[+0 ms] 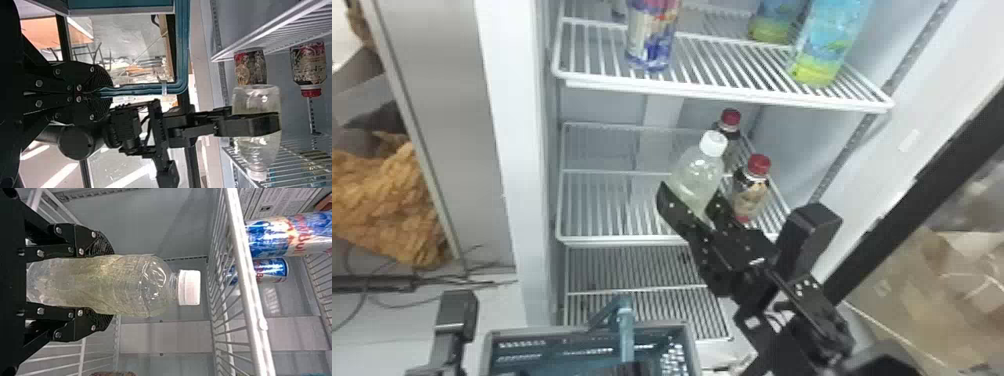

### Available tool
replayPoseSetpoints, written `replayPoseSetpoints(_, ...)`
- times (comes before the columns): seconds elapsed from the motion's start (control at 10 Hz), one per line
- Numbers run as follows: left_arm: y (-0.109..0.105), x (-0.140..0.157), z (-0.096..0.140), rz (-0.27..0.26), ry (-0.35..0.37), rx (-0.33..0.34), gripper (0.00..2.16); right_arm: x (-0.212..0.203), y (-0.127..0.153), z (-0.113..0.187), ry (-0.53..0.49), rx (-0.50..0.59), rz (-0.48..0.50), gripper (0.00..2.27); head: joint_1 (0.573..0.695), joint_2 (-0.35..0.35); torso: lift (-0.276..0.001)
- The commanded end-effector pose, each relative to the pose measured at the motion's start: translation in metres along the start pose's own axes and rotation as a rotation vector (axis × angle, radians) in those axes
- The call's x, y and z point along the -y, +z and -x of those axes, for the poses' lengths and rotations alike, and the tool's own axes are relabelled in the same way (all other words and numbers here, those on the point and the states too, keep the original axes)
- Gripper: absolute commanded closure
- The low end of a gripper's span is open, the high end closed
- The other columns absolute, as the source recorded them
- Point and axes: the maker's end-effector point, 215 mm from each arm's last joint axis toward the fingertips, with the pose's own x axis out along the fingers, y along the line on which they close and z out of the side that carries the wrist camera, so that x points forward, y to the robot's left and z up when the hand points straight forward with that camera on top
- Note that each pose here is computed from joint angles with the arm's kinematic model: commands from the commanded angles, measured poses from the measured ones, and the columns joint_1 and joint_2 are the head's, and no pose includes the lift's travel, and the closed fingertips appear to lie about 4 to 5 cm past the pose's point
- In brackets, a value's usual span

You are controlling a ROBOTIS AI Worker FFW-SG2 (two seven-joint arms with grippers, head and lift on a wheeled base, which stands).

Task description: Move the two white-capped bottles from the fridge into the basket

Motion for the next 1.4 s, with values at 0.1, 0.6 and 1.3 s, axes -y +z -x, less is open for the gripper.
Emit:
replayPoseSetpoints(0.1, 0.001, -0.001, 0.001, 0.001, 0.002, 0.005, 1.15, 0.000, 0.002, 0.036, -0.019, -0.059, -0.005, 0.84, 0.695, -0.283, -0.260)
replayPoseSetpoints(0.6, 0.003, -0.001, 0.002, -0.003, 0.005, 0.009, 1.16, -0.011, -0.019, 0.101, -0.003, -0.275, -0.028, 0.84, 0.695, -0.337, -0.260)
replayPoseSetpoints(1.3, 0.003, -0.002, 0.003, -0.002, 0.007, 0.010, 1.15, -0.032, -0.076, 0.162, 0.068, -0.611, -0.132, 0.84, 0.695, -0.350, -0.260)
